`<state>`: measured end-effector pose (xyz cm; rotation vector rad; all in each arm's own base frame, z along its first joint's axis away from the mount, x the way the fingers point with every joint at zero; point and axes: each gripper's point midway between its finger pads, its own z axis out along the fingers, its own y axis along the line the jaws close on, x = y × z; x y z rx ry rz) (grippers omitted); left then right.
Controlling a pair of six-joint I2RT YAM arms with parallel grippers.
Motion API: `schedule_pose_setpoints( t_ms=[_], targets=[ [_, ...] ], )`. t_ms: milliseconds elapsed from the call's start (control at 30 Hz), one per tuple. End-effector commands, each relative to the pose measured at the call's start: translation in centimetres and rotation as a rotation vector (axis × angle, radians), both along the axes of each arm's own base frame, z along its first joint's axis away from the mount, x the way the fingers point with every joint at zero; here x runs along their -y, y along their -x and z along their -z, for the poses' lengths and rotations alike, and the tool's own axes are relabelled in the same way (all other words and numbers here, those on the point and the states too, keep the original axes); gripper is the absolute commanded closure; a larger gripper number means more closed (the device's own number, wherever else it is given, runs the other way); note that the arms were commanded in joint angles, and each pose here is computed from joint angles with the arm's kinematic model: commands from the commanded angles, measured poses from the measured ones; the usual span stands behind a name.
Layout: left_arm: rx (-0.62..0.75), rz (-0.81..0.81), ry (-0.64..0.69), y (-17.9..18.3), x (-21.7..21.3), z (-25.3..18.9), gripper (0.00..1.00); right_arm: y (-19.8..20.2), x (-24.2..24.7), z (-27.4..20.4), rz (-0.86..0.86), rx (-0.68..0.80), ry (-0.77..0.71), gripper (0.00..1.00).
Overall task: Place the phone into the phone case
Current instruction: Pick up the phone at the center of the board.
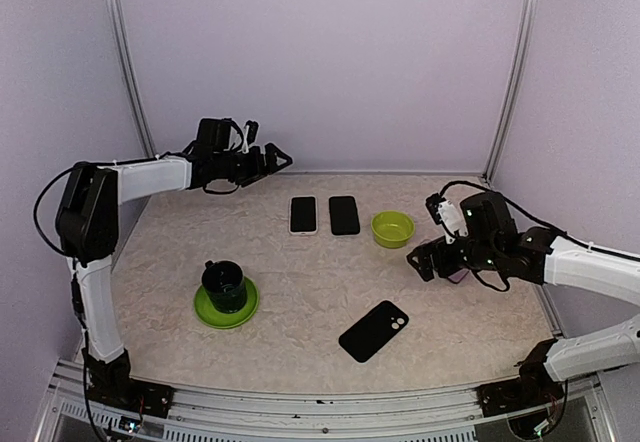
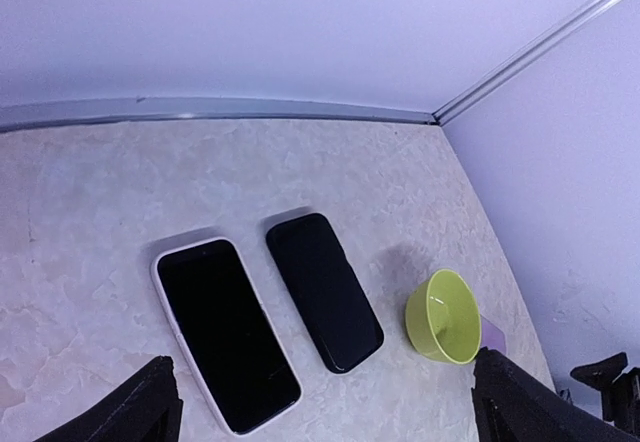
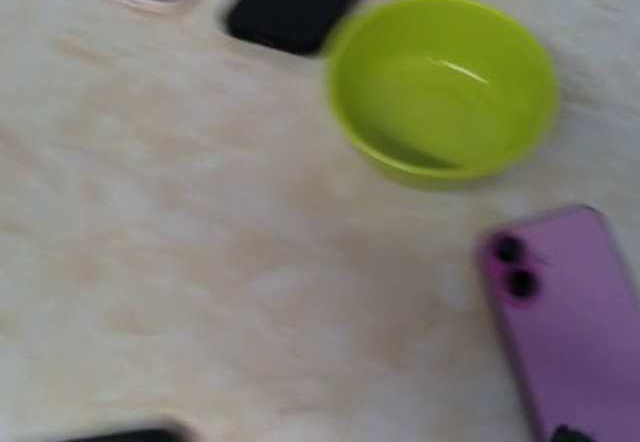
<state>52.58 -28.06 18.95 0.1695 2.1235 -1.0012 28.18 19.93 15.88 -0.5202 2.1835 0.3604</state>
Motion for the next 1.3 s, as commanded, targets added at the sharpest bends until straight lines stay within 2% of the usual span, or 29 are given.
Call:
schedule_pose_setpoints(
  t_ms=[0, 200, 367, 500, 867, 967, 1267],
  targets=[
    [0.099, -0.023, -0.153, 2.5, 0.8, -1.4, 0.01, -1.9, 3.1, 1.5, 0.099, -0.009, 0.194, 0.0],
    [0.215, -0.188, -0.33, 5.7, -1.0, -4.4, 0.01, -3.6, 3.4, 4.0, 0.03, -0.09, 0.344, 0.0],
    [0.247, -0.205, -0.405, 8.9, -0.6, -5.1, 0.01, -5.9, 5.0, 6.7, 0.007, -0.205, 0.424, 0.0],
    [0.23, -0.151, -0.342, 12.1, -0.4, -5.2, 0.01, -7.6, 5.1, 6.8, -0.033, -0.237, 0.362, 0.0],
    [0.269, -0.071, -0.261, 20.1, -0.5, -4.7, 0.01, -10.0, 6.7, 9.8, -0.064, -0.307, 0.413, 0.0],
    [0.288, -0.055, -0.211, 21.5, -0.6, -5.6, 0.01, -10.6, 7.5, 10.6, -0.053, -0.331, 0.423, 0.0],
    [0.274, -0.025, -0.19, 24.0, -0.8, -4.7, 0.01, -10.6, 8.1, 13.1, -0.073, -0.391, 0.454, 0.0]
  ],
)
